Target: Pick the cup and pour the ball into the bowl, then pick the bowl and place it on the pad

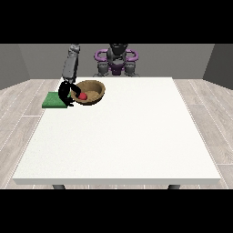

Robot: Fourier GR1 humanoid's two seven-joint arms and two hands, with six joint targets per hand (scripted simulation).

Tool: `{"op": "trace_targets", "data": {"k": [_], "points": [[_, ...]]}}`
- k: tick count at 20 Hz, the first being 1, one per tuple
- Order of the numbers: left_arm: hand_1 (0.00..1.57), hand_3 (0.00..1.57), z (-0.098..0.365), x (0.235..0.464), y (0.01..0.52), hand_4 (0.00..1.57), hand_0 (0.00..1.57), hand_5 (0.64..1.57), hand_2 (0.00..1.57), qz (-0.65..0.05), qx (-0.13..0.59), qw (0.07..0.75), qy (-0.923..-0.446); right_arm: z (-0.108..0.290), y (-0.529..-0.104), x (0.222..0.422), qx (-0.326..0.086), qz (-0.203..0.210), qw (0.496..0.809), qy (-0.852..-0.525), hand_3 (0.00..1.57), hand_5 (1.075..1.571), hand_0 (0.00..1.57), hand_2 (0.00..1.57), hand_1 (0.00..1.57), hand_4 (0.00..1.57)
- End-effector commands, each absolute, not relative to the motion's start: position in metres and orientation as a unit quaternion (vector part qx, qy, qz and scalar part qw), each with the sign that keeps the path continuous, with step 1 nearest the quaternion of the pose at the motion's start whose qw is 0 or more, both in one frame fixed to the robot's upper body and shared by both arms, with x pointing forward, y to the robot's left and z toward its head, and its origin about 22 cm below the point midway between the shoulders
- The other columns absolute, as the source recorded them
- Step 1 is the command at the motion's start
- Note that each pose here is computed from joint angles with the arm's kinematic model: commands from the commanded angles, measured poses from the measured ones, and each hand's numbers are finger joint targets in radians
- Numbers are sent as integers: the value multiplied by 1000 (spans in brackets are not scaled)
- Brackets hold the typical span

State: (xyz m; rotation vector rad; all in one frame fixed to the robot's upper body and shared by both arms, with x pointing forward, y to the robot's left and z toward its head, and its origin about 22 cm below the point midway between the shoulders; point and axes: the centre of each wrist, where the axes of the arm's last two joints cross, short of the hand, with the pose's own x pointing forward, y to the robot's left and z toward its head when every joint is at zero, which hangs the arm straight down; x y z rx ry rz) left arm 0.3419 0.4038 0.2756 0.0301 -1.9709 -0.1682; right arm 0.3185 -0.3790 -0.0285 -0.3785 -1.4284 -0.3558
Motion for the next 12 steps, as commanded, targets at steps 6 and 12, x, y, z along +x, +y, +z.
{"op": "trace_targets", "data": {"k": [6, 12], "points": [[0, 0, 255, 334, 440, 1203, 0, 1541, 0, -55, 41, 565, -822, 106, -483, 326, -285, -102, 744, -596, 679, 1568, 1571, 1571, 1571, 1085], [0, 0, 239, 312, 486, 1203, 0, 1542, 0, -24, 77, 566, -820, 109, -495, 318, -264, -86, 753, -597, 381, 1568, 1571, 1571, 1571, 1123]]}}
